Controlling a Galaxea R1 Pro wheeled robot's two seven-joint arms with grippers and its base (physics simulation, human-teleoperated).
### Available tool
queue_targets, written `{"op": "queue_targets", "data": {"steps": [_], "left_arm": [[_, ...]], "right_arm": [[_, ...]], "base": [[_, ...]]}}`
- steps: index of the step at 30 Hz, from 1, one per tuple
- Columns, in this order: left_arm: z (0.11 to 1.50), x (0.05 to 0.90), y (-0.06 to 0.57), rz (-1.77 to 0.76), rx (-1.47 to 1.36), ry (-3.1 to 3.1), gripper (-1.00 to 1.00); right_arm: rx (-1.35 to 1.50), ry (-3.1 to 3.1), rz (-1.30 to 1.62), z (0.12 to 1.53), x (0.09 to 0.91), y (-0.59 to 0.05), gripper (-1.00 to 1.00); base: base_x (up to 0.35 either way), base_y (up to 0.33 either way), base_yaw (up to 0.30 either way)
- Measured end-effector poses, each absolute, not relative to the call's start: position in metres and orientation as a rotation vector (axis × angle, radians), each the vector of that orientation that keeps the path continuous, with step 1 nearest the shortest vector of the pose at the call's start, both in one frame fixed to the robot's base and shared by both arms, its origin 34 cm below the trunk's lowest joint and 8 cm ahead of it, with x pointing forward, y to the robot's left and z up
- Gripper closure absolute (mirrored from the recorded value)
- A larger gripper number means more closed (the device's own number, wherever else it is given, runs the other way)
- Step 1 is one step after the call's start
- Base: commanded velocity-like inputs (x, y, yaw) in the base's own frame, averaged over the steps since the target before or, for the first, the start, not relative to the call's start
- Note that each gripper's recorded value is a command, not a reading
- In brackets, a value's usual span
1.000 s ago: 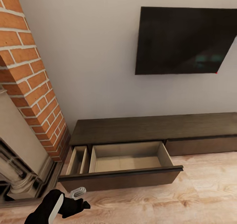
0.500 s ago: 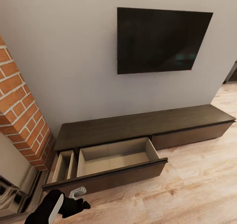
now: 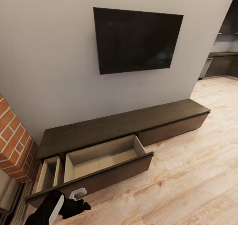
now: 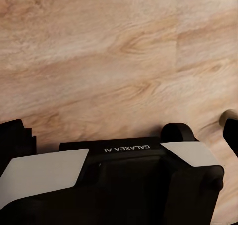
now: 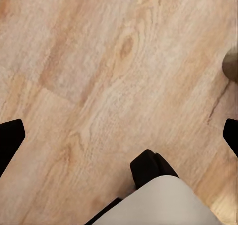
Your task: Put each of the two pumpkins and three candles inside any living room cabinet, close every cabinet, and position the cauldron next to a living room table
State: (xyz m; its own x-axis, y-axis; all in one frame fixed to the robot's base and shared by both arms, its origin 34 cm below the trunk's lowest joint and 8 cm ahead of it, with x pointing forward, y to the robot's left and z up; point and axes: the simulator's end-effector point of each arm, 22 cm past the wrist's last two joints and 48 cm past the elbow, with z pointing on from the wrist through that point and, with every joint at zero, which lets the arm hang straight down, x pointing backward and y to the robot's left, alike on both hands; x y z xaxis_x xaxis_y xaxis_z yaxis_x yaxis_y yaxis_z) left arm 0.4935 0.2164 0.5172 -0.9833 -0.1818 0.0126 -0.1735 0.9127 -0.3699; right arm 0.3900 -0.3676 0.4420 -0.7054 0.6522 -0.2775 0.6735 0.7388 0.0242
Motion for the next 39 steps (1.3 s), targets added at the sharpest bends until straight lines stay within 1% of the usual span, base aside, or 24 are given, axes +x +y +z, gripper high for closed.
{"op": "queue_targets", "data": {"steps": [33,39], "left_arm": [[0.5169,0.4931,0.2155,-0.584,-0.278,3.053,-1.0],[0.5169,0.493,0.2155,-0.584,-0.276,3.053,-1.0]], "right_arm": [[1.046,2.67,-0.123,0.4426,0.3892,-0.3733,-1.0],[1.047,2.673,-0.123,0.442,0.3879,-0.3729,-1.0]], "base": [[-0.003,-0.001,-0.285],[0.0,-0.065,-0.285]]}}
